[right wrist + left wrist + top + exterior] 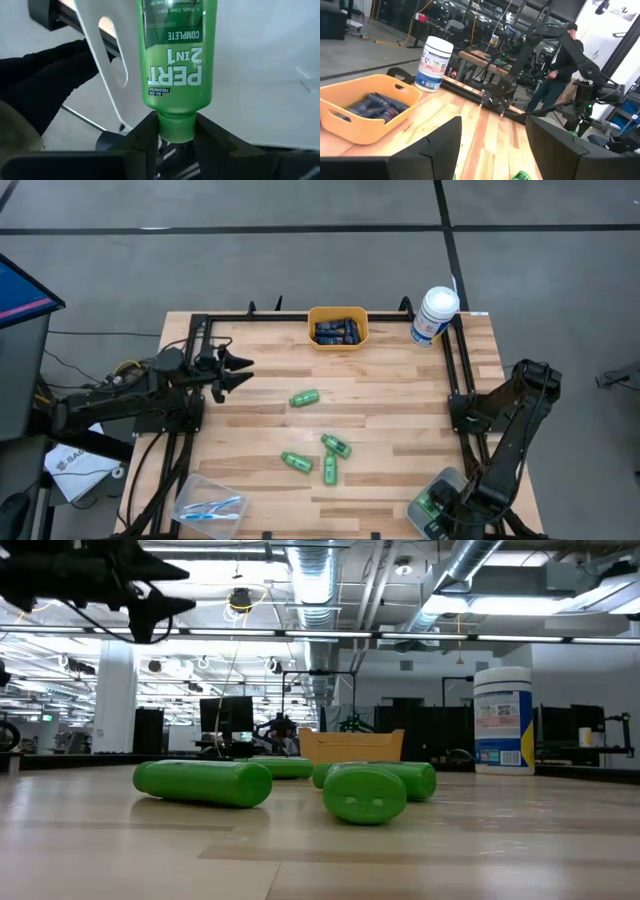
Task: Pick & Place Travel size toiletries
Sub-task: Put the shampoo into the white bin
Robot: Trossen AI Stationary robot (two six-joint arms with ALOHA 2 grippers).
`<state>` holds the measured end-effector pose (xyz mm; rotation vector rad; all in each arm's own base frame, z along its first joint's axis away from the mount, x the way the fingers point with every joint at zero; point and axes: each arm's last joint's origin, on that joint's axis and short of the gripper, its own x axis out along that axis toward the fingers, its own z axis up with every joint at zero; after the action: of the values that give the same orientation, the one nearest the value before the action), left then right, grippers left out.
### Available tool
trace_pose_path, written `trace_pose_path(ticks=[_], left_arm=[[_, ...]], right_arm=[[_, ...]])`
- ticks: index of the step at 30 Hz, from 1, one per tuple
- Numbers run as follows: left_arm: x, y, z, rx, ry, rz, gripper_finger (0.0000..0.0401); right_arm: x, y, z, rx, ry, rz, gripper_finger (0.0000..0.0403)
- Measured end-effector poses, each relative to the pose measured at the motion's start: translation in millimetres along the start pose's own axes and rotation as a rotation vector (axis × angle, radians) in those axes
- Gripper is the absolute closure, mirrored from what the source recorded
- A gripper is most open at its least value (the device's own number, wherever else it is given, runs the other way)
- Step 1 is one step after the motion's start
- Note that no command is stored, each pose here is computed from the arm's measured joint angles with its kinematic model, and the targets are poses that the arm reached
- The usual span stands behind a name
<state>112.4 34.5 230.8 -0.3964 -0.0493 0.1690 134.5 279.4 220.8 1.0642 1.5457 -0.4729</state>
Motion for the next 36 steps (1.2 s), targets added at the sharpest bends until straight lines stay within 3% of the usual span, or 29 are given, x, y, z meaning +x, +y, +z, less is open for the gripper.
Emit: trace_pose_path(ticks=[11, 18, 25, 29, 36], left_arm=[[2.2, 12.8, -35.3, -0.029, -0.022, -0.030, 0.0183], [0.8, 21.4, -55.7, -0.080, -0.011, -0.020, 0.0183], [0.6, 19.9, -52.1, -0.084, -0.047, -0.038, 0.0183], [-2.0, 13.5, -41.3, -0.103, -0.138, -0.135, 0.0188], [-8.2, 8.1, -34.3, -0.089, -0.165, -0.202, 0.0245]], right_arm=[[25.8, 7.3, 7.4, -0.038, 0.037, -0.079, 0.0305], [26.8, 12.3, 18.1, -0.058, 0.037, -0.089, 0.0269], [24.5, 16.1, 27.9, -0.073, 0.042, -0.094, 0.0190], [14.1, 19.1, 33.1, -0.082, 0.051, -0.060, 0.0143], [-22.1, 13.1, 40.8, -0.084, 0.038, -0.010, 0.0134]])
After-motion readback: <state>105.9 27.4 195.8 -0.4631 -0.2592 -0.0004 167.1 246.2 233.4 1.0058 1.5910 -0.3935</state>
